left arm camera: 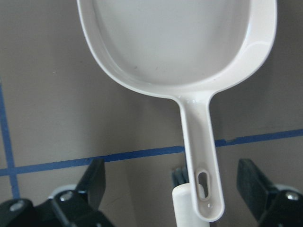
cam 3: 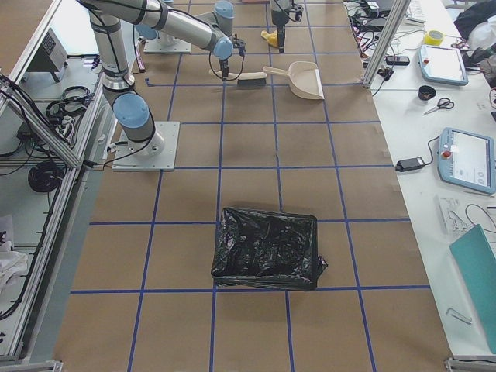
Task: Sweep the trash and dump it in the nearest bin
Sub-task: 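Grasp the white dustpan handle with the left gripper while the right gripper holds the brush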
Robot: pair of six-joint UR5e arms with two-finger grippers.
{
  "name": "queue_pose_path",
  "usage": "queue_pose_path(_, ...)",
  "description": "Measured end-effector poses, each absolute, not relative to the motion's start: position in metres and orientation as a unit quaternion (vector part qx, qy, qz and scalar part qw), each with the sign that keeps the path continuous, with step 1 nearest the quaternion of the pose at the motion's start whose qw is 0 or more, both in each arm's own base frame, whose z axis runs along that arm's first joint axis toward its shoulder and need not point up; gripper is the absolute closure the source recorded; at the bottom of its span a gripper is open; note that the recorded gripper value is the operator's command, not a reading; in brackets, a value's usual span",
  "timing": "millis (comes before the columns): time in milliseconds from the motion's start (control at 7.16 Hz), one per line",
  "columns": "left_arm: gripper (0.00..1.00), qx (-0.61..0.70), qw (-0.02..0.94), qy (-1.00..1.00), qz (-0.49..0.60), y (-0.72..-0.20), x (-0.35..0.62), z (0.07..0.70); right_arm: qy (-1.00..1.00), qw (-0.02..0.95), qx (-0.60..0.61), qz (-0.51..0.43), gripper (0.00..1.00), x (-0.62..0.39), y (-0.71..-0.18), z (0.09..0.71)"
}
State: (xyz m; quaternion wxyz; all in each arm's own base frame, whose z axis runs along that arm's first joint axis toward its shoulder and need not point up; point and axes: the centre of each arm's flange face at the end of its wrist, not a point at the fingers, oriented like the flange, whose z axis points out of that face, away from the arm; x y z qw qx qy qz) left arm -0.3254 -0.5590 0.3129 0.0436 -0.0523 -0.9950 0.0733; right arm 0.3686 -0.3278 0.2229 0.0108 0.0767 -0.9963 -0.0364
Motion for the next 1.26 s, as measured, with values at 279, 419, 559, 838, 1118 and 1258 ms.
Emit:
queue_pose_path(279, 0.0, -0.053, 0.046, -0.996, 0.052, -0.549, -0.354, 0.284, -0.997, 0.009, 0.073, -0.037, 0.55, 0.368, -0.327, 0.224)
queue_pose_path(419, 0.0, -0.057, 0.042, -0.997, 0.041, -0.545, -0.364, 0.269, -0.997, 0.009, 0.068, -0.038, 0.58, 0.368, -0.327, 0.224)
queue_pose_path(559, 0.0, -0.058, 0.039, -0.997, 0.032, -0.543, -0.37, 0.257, -0.997, 0.008, 0.061, -0.038, 0.75, 0.369, -0.326, 0.225)
queue_pose_path(838, 0.44, -0.059, 0.035, -0.997, 0.019, -0.542, -0.374, 0.241, -0.998, 0.008, 0.055, -0.038, 0.83, 0.369, -0.325, 0.225)
queue_pose_path(1118, 1.0, -0.06, 0.034, -0.998, 0.012, -0.54, -0.375, 0.238, -0.998, 0.007, 0.053, -0.036, 0.85, 0.37, -0.325, 0.227)
queue_pose_path(1258, 1.0, -0.061, 0.033, -0.998, 0.01, -0.54, -0.375, 0.238, -0.998, 0.007, 0.05, -0.035, 0.85, 0.371, -0.325, 0.228)
